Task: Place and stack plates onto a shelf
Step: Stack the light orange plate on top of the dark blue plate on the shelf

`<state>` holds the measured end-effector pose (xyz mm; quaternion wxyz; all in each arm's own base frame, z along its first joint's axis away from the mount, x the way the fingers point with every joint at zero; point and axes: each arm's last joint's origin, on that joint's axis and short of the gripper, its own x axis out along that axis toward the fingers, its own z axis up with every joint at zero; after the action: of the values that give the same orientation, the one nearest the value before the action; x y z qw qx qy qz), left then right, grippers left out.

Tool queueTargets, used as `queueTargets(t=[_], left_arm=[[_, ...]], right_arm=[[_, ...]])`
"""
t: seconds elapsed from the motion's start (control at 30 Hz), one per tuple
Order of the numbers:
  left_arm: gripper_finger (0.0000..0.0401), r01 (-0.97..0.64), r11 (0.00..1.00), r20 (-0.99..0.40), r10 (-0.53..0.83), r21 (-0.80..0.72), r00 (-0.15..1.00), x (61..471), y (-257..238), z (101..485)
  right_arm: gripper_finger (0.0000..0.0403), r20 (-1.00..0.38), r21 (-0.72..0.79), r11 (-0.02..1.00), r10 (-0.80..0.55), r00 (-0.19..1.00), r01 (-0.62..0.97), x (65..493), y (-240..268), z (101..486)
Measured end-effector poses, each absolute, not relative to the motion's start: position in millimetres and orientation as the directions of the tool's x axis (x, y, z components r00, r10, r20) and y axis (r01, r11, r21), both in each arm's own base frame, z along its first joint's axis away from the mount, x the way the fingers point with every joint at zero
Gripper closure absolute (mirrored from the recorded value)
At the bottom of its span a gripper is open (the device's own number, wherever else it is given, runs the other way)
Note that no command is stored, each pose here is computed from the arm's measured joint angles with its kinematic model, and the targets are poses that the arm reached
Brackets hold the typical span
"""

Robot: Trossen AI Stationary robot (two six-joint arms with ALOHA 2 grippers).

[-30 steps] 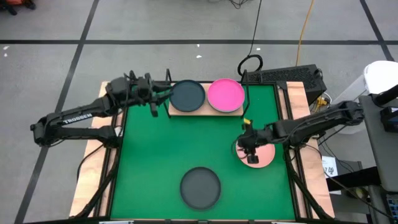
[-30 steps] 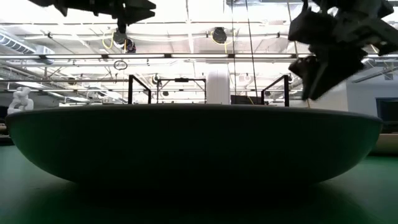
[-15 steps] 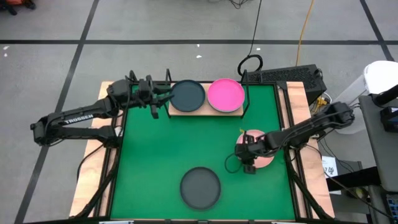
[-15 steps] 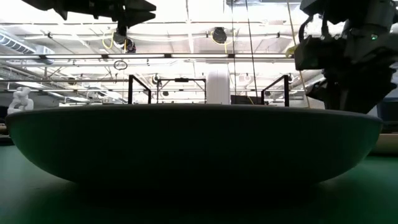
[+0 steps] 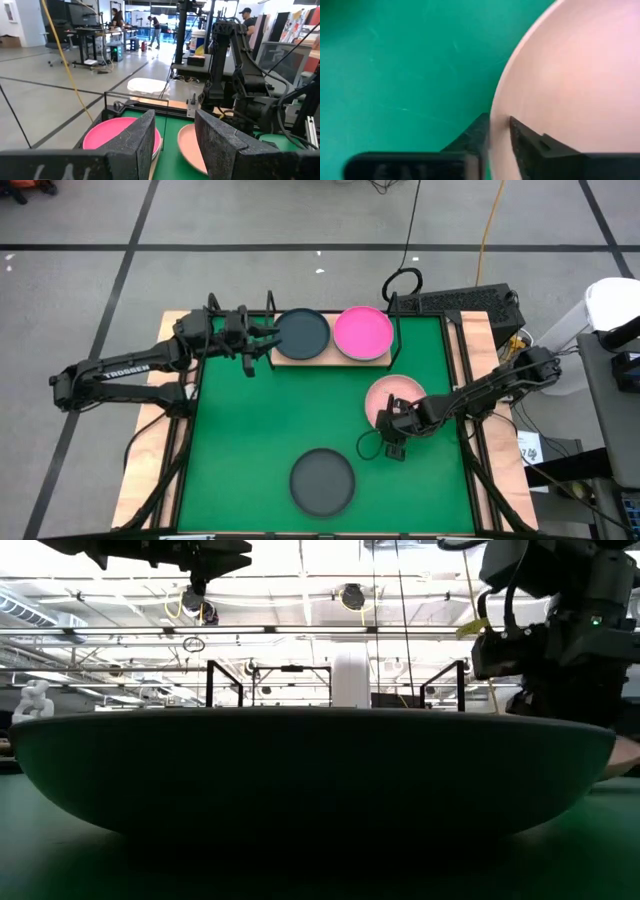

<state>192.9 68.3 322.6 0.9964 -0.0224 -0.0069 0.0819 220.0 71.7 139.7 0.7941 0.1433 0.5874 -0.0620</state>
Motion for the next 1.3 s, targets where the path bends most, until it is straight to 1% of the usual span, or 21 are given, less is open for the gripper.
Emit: queueTargets(t=[0.07,0.13,0.27,0.37,0.47,0.53,0.63,0.77,0.83,0.9,1.0,1.13,1.3], left_arm=[[0.0256,-0.162,0.986,0.01,0.162,-0.046,0.987,193,68,323],[0.0256,-0.163,0.986,0.01,0.163,-0.046,0.987,193,68,323],[0.0256,-0.163,0.986,0.01,0.163,-0.046,0.987,193,68,323],[0.0256,-0.163,0.986,0.013,0.164,-0.046,0.986,193,68,323],[0.0256,-0.163,0.986,0.019,0.164,-0.03,0.986,193,68,323],[0.0256,-0.164,0.986,0.03,0.165,-0.016,0.986,193,68,325],[0.0256,-0.168,0.986,0.07,0.166,0.022,0.984,193,68,329],[0.0256,-0.18,0.982,0.1,0.173,0.063,0.98,191,69,332],[0.0256,-0.201,0.976,0.115,0.191,0.084,0.975,186,71,335],[0.0256,-0.226,0.969,0.126,0.213,0.102,0.969,182,74,337],[0.0256,-0.266,0.958,0.134,0.251,0.11,0.959,174,79,339],[0.0256,-0.31,0.945,0.126,0.296,0.108,0.947,167,86,340],[0.0256,-0.311,0.946,0.094,0.302,0.097,0.949,165,89,337]], right_arm=[[0.0377,-0.946,0.16,0.951,0.072,0.317,0.263,219,73,143],[0.0393,-0.938,0.159,0.954,0.066,0.34,0.254,217,75,148],[0.0399,-0.919,0.186,0.955,0.086,0.385,0.23,214,79,165],[0.0402,-0.863,0.229,0.957,0.114,0.491,0.18,219,85,191],[0.0402,-0.8,0.207,0.971,0.096,0.592,0.122,227,88,219],[0.0402,-0.742,0.143,0.986,0.047,0.668,0.09,236,88,240],[0.0402,-0.665,-0.029,0.997,-0.075,0.743,0.075,250,80,267],[0.0402,-0.586,-0.285,0.952,-0.266,0.766,0.113,273,56,291],[0.0402,-0.54,-0.36,0.923,-0.324,0.777,0.135,289,37,299],[0.0402,-0.518,-0.405,0.905,-0.345,0.783,0.131,304,16,300],[0.0402,-0.52,-0.423,0.901,-0.331,0.788,0.099,328,-14,294],[0.0403,-0.534,-0.453,0.888,-0.345,0.772,0.083,356,-51,279],[0.0403,-0.561,-0.494,0.868,-0.359,0.746,0.046,385,-83,254]])
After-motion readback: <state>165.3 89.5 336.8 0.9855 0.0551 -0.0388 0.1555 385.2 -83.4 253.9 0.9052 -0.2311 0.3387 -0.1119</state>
